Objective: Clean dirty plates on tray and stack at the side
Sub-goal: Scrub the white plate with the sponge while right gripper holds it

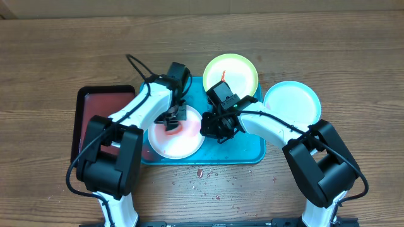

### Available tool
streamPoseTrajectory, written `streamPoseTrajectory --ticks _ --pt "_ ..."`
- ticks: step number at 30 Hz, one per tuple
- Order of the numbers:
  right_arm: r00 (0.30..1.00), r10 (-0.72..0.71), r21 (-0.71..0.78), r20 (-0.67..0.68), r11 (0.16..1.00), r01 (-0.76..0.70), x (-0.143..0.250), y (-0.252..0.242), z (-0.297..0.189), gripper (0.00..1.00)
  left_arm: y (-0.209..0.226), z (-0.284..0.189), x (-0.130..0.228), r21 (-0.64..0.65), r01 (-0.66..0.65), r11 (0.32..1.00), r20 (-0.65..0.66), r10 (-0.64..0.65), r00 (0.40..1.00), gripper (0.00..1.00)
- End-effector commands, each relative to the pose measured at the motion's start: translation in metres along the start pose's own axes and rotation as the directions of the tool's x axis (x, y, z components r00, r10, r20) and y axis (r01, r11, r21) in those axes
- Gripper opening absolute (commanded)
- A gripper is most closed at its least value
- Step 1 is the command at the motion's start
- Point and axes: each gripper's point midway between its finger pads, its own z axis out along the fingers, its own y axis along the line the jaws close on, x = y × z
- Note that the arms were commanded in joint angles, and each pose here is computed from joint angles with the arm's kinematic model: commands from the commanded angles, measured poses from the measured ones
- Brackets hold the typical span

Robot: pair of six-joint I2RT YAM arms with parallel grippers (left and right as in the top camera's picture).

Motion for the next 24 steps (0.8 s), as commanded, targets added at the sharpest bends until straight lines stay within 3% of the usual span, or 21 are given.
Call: streamPoseTrajectory --ticks 1,4,7,11,13,15,19,21,24 --pt "1.0 -0.021 -0.041 -0.016 0.999 0.021 0.005 0.011 -0.005 0.04 0.052 0.01 -0.007 -0.216 0.125 0.968 0.049 -0.117 0.992 0.04" --pt "1.0 -0.021 -0.033 -0.009 0.999 0.021 0.003 0.01 -0.005 0.04 0.039 0.012 0.008 -0.136 -0.016 0.991 -0.052 0.009 0.999 0.04" --pt "1.0 -0.02 -0.035 -0.004 0.999 0.02 0.002 0.01 -0.005 0.04 0.003 0.01 0.032 0.121 -0.236 0.964 -0.153 0.253 0.955 0.04" --pt "1.0 -0.022 -0.039 0.0 0.999 0.022 0.001 0.011 -0.005 0.04 -0.05 -0.017 0.076 0.546 -0.4 0.736 -0.131 0.547 0.827 0.04" --pt "1.0 -0.022 -0.039 0.0 0.999 0.022 0.001 0.011 -0.005 0.04 -0.061 -0.029 0.088 0.64 -0.413 0.648 -0.099 0.603 0.792 0.04" --pt "1.0 -0.022 -0.039 0.0 0.999 0.022 0.001 0.011 -0.005 0.04 -0.066 -0.034 0.092 0.672 -0.414 0.614 -0.081 0.617 0.783 0.04" --pt "1.0 -0.022 -0.039 -0.002 0.999 0.022 0.001 0.01 -0.005 0.04 -0.071 -0.029 0.077 0.649 -0.42 0.635 -0.044 0.582 0.812 0.04" --pt "1.0 -0.022 -0.038 -0.002 0.999 0.022 0.001 0.01 -0.005 0.04 -0.066 -0.019 0.062 0.583 -0.392 0.712 -0.059 0.518 0.853 0.04" --pt "1.0 -0.022 -0.038 -0.002 0.999 0.022 0.001 0.01 -0.005 0.04 -0.04 0.002 0.03 0.355 -0.293 0.887 -0.081 0.342 0.936 0.04"
